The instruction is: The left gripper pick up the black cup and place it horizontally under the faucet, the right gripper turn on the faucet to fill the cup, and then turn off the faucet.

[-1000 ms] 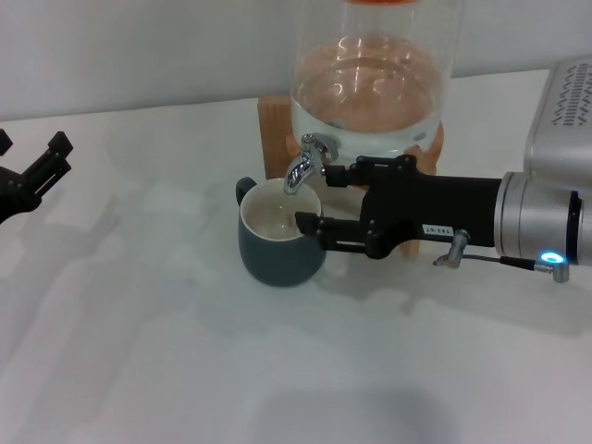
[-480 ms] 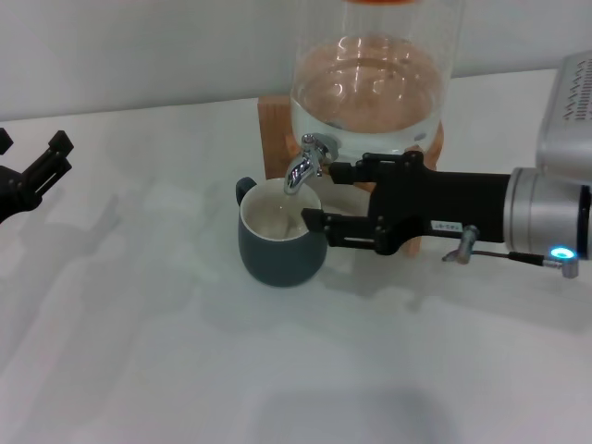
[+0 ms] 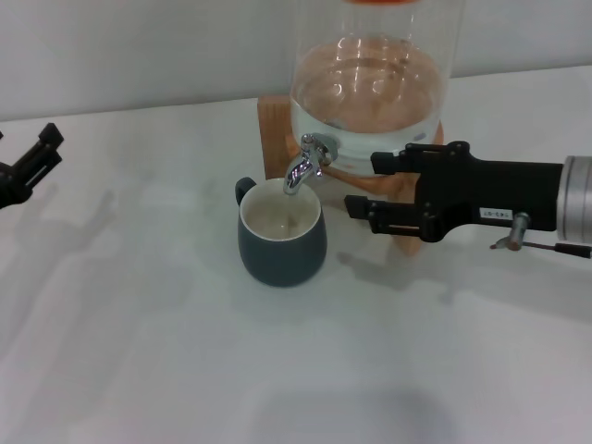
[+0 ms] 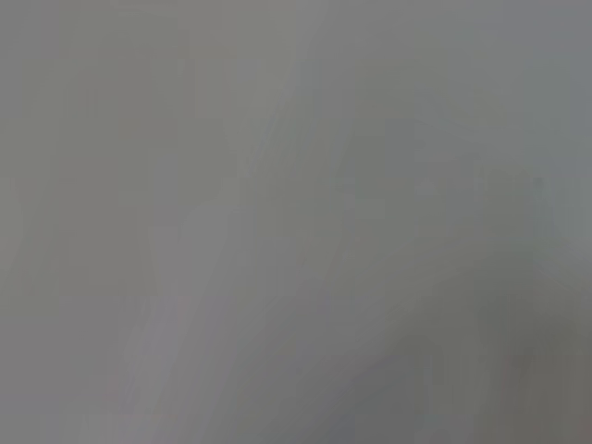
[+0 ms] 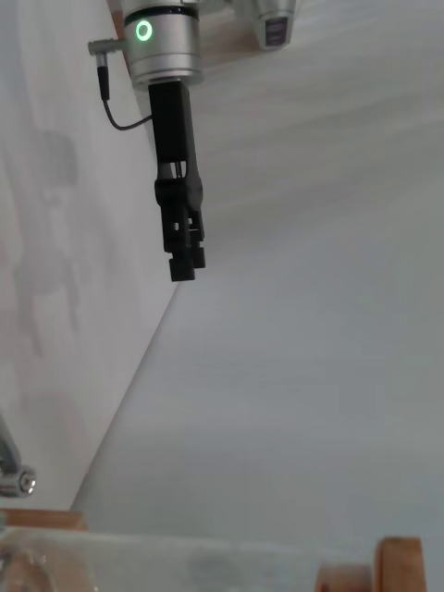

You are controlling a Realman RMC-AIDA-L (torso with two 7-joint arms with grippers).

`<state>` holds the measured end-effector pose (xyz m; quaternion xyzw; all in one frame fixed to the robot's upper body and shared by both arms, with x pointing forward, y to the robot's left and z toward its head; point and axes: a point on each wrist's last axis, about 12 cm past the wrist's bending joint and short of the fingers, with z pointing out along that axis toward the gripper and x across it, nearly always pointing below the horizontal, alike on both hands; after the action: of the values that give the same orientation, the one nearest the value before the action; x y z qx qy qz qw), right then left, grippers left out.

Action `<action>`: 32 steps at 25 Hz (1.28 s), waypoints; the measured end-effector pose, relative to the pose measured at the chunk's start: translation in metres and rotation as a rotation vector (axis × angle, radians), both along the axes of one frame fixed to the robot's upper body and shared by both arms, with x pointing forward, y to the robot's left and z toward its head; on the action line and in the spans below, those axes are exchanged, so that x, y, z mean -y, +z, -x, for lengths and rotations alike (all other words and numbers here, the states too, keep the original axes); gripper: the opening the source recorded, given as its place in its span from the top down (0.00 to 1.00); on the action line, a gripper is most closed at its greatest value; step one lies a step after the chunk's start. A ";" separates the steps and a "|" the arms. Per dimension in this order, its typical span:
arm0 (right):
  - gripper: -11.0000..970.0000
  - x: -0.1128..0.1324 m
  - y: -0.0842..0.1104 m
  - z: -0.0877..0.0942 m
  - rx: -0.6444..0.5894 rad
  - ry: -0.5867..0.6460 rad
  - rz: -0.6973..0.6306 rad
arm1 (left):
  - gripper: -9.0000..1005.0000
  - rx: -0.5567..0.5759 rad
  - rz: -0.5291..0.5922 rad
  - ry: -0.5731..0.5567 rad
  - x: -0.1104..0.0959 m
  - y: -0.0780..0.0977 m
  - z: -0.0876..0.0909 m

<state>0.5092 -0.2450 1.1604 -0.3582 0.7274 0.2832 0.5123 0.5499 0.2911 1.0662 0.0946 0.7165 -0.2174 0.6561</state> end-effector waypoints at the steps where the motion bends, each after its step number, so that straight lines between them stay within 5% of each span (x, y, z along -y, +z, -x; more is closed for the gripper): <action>1: 0.30 0.002 0.000 0.000 -0.002 0.000 -0.002 | 0.11 0.004 0.002 0.009 -0.002 0.001 0.000; 17: 0.30 0.004 0.013 0.011 0.018 0.030 -0.067 | 0.11 0.012 -0.001 0.029 -0.006 0.004 -0.004; 24: 0.30 0.011 0.024 0.031 0.084 -0.036 -0.038 | 0.11 0.015 -0.003 0.035 -0.007 0.006 -0.007; 32: 0.30 -0.014 0.026 0.040 0.103 -0.006 -0.045 | 0.11 0.020 -0.003 0.041 -0.008 0.007 -0.009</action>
<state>0.4689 -0.2310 1.1861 -0.3584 0.6944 0.2791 0.5580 0.5589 0.2992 1.0736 0.0830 0.7119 -0.2015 0.6676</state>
